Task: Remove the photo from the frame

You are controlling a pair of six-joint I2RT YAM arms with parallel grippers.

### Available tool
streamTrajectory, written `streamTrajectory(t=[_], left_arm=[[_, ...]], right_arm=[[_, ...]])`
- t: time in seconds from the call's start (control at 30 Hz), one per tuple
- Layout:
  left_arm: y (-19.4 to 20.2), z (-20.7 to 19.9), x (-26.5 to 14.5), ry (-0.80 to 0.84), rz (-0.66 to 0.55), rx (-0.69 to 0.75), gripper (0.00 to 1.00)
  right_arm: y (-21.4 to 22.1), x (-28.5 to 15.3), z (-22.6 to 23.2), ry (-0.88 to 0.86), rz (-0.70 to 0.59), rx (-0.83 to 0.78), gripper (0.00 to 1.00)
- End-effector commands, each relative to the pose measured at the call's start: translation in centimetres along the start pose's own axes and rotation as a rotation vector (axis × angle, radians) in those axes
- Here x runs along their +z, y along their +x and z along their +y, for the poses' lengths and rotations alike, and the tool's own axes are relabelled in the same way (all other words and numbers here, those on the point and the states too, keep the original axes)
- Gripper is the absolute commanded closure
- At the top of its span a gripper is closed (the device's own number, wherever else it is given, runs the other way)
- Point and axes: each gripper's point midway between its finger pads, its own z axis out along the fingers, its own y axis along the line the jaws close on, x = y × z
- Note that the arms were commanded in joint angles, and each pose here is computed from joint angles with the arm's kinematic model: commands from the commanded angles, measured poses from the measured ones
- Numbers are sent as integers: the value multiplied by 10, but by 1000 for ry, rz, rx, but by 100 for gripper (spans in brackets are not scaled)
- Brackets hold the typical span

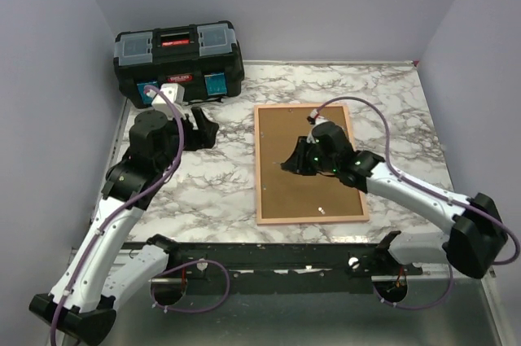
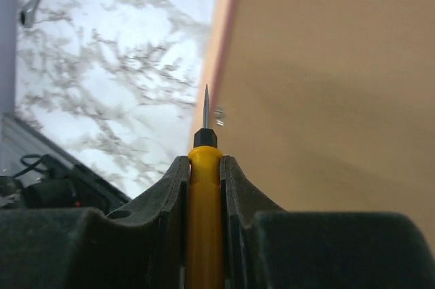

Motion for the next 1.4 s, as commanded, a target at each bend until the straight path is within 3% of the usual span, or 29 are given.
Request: streamTrajectory(t=[0.0, 0.3, 0.53, 0.83, 1.1, 1.37], left_arm=[[-38, 20, -24, -108, -209, 27, 27], [-49, 28, -47, -142, -320, -1, 28], [-46, 17, -48, -89, -311, -14, 28], [-48, 7, -54, -53, -322, 10, 28], [-50, 5, -58, -53, -328, 17, 28], [-51, 8, -60, -72, -329, 9, 29]], right_arm=[[-11, 30, 89, -277, 36, -9, 100], [3, 131, 200, -517, 55, -100, 99], [26, 201, 249, -605, -60, -265, 99], [98, 264, 288, -672, 54, -506, 97], [137, 294, 292, -686, 126, -595, 88], [122, 325, 290, -591, 11, -613, 64]])
